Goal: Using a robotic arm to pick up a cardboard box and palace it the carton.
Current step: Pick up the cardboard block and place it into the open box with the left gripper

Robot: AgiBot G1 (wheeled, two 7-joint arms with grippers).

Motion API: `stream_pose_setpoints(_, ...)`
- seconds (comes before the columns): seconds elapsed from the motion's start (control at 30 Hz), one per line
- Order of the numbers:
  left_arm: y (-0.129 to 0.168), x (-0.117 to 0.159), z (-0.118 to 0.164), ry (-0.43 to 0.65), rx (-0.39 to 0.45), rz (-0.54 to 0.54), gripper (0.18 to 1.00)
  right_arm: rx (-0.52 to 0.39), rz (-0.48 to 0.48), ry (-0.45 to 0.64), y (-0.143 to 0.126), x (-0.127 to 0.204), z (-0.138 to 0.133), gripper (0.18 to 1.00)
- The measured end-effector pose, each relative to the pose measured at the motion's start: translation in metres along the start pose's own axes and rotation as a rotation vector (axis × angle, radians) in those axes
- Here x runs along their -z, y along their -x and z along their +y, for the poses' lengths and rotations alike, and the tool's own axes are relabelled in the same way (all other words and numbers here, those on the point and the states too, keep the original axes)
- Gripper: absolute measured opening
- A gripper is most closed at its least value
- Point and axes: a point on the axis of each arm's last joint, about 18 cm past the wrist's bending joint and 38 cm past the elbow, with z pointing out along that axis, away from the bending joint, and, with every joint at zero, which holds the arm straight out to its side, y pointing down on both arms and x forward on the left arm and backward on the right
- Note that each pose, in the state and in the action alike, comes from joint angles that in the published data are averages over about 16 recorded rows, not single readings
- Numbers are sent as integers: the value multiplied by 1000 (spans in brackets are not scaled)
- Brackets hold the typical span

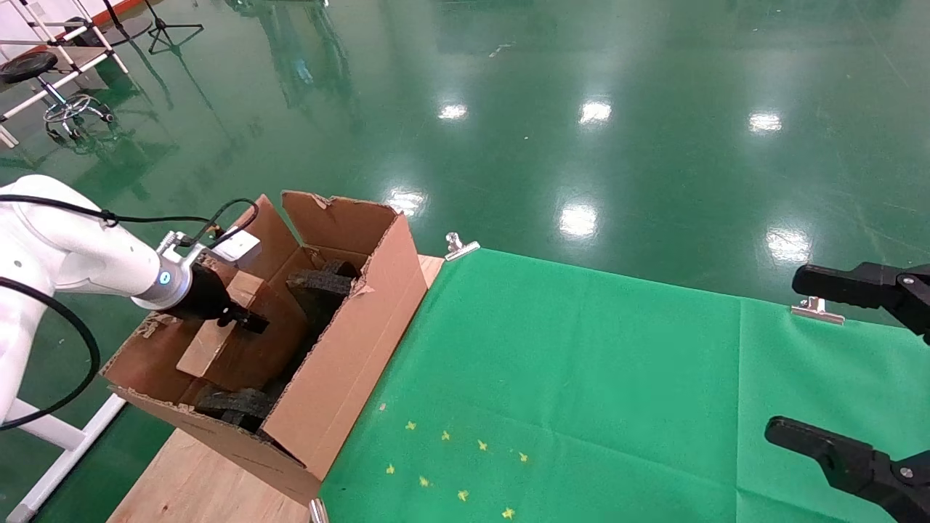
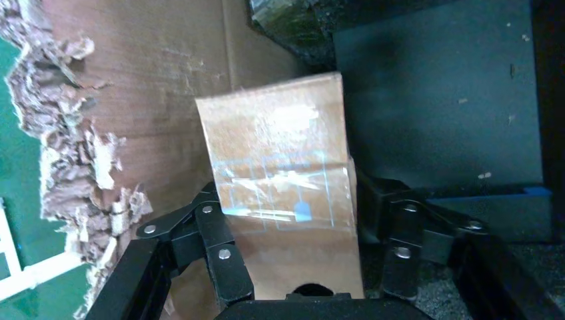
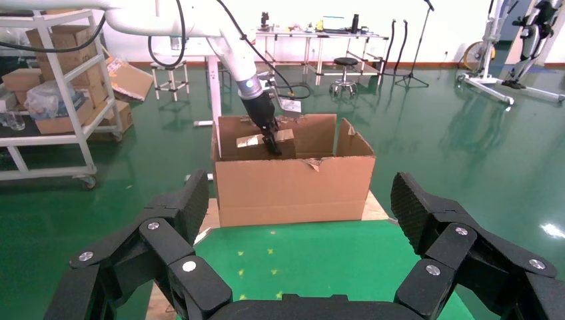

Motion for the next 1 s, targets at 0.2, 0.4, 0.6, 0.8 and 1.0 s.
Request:
stream_pose_setpoints(0.2,0,0,2,6,1,4,522,0,0,0,0,0,0,1001)
stream_pose_setpoints(0.4,3,2,-1,-2,-1,-7,643,0,0,0,0,0,0,1001)
stream_pose_setpoints(0.6,11,9,-12,-43,-2,-28,769,0,0,0,0,0,0,1001)
stream_pose_setpoints(0.8,21,23,-26,-115,-1,-24,873,0,0,0,0,0,0,1001)
stream_pose_setpoints(1.0,28,46,-38,-225,4,45,944,0,0,0,0,0,0,1001)
